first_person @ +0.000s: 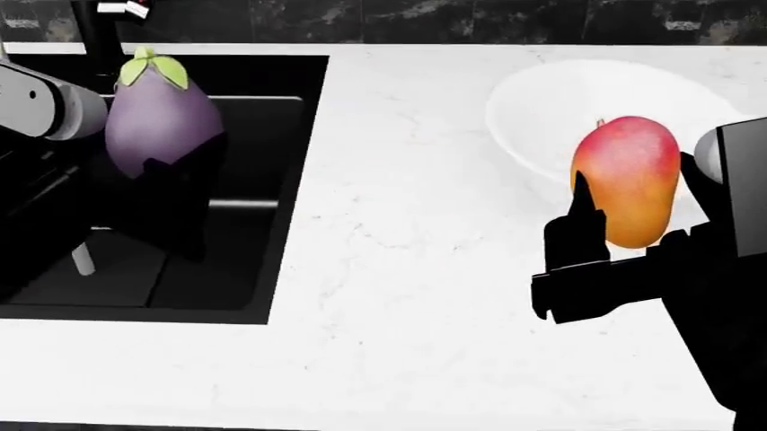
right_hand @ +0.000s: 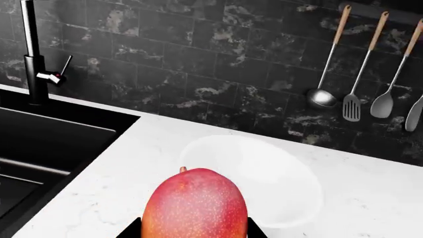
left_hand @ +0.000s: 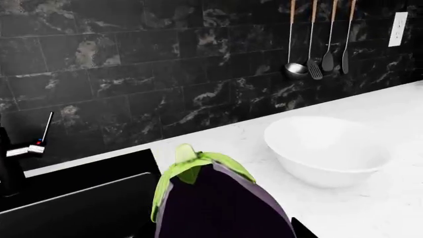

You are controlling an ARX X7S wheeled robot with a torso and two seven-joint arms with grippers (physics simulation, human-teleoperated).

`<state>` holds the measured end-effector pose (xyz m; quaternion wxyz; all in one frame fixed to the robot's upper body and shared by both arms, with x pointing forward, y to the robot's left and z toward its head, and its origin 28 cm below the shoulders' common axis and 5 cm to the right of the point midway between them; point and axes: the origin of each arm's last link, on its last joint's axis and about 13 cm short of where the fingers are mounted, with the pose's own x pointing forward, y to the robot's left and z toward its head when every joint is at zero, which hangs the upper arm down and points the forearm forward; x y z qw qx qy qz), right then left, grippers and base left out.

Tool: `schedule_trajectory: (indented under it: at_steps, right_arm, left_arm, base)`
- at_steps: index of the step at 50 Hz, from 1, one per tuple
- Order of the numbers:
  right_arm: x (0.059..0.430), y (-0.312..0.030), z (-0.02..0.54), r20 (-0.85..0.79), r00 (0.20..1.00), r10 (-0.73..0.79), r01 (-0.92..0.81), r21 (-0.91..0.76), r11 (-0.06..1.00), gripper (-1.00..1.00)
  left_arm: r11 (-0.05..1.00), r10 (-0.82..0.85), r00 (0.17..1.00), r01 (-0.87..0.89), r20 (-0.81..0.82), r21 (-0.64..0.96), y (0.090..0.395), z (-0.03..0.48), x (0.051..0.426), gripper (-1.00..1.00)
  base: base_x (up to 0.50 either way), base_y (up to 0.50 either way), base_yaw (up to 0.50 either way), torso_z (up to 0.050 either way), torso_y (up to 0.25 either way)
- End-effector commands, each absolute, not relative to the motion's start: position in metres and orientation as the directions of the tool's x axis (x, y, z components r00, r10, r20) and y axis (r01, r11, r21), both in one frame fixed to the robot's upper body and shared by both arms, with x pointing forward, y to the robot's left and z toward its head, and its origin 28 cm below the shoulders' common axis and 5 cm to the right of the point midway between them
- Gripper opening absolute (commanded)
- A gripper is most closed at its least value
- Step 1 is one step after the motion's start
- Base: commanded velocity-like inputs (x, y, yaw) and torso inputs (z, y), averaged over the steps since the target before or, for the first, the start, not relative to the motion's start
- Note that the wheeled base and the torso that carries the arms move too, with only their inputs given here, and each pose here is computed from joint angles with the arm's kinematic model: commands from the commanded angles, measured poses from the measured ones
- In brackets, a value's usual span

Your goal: Pick the eggplants and mangos from the sink and place them in one bowl. Place the bell pepper in the other bowl. Then turn off the sink faucet.

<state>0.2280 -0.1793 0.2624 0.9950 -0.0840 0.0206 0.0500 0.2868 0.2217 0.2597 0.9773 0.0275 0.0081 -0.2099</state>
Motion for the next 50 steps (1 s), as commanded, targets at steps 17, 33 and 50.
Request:
schedule_trajectory:
  at_steps: [17,33,50]
  right_arm:
    - [0.2259,-0.1867,0.262,-0.008,0.998,0.065,-0.066,-0.174,0.983,-1.0]
    - [0.2289,-0.1854,0.2623,0.014,0.997,0.07,-0.066,-0.203,0.977,-1.0]
    - [0.2316,-0.1864,0.2649,0.009,0.998,0.062,-0.059,-0.199,0.978,-1.0]
  left_arm:
    - [0.914,-0.404,0.915,0.404,-0.003,0.031,0.2154,0.2614,0.2915,-1.0]
    - [0.921,-0.39,0.921,0.389,0.013,0.022,0.2197,0.265,0.293,-1.0]
    - [0.922,-0.387,0.922,0.387,0.015,0.014,0.2226,0.2642,0.2932,-1.0]
  base:
    - [0.05,-0.5,0.0,0.0,0.001]
    - [0.33,-0.37,0.0,0.0,0.001]
    - [0.48,-0.11,0.0,0.001,0.002]
